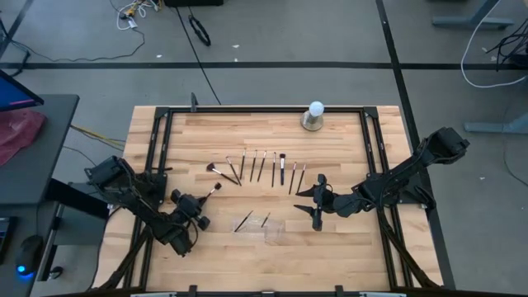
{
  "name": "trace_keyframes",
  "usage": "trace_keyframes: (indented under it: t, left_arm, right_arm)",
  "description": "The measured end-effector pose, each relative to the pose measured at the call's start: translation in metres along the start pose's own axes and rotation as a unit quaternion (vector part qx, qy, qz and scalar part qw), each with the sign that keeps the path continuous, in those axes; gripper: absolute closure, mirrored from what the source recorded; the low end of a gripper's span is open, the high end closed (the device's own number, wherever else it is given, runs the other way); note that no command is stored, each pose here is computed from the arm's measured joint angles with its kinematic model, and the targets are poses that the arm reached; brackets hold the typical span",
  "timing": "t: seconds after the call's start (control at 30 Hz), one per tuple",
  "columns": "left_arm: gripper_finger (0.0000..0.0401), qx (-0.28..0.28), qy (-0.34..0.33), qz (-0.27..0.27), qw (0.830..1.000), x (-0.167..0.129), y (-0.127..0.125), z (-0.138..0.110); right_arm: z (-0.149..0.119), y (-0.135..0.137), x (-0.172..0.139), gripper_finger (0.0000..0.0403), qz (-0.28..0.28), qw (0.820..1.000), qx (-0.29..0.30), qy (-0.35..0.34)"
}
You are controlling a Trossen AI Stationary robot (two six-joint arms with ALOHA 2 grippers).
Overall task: Put items in baskets/containers
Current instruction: Put the black brow brush into the transparent organizer
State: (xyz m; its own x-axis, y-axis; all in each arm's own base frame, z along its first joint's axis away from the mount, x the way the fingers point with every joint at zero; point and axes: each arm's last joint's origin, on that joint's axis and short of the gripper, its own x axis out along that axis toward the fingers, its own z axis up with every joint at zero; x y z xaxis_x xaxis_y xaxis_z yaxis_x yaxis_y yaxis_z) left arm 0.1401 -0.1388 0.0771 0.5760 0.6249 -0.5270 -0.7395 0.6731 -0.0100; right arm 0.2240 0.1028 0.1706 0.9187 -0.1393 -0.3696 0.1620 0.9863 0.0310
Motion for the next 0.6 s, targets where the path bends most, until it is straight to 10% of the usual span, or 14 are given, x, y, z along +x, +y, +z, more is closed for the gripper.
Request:
trace_keyframes:
  t: [0.6]
  left_arm:
    - [0.0396, -0.075, -0.209, -0.077, 0.972, -0.009, -0.020, 0.040]
  right_arm:
    - [0.015, -0.006, 0.005, 0.0214, -0.004, 0.998, 0.037, -0.057]
